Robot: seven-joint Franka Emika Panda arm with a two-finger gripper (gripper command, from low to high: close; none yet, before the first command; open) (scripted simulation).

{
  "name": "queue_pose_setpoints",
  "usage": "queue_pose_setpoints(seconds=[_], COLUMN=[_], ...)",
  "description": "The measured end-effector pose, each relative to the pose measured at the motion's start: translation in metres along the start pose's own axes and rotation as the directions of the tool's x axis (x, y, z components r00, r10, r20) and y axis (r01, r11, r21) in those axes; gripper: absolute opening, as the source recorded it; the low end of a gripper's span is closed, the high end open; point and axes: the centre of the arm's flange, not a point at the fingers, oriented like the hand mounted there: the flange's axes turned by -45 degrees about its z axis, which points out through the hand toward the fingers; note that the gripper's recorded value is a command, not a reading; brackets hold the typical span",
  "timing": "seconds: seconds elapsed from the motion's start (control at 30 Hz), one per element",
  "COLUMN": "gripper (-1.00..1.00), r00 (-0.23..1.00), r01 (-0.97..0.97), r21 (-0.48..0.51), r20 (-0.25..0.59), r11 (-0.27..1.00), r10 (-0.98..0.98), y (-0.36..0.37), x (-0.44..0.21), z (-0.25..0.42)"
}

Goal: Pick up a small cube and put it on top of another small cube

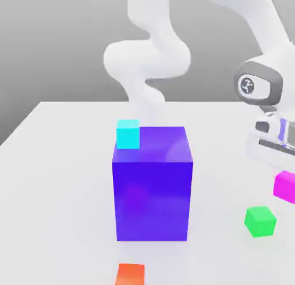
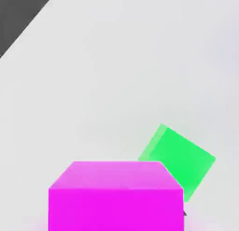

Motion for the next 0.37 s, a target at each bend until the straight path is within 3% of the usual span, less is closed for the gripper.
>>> queue_pose_setpoints(seconds=[0.23, 0.27, 0.37], gripper=[-1.00, 1.00, 1.00], r00=[1.000, 1.000, 1.000], r01=[-0.030, -0.028, -0.028], r21=[-0.009, -0.010, -0.010], r20=[-0.007, -0.005, -0.005], r11=[1.000, 1.000, 1.000], r10=[0.030, 0.028, 0.028], y=[0.005, 0.007, 0.007], x=[0.002, 0.001, 0.001], z=[0.052, 0.061, 0.061])
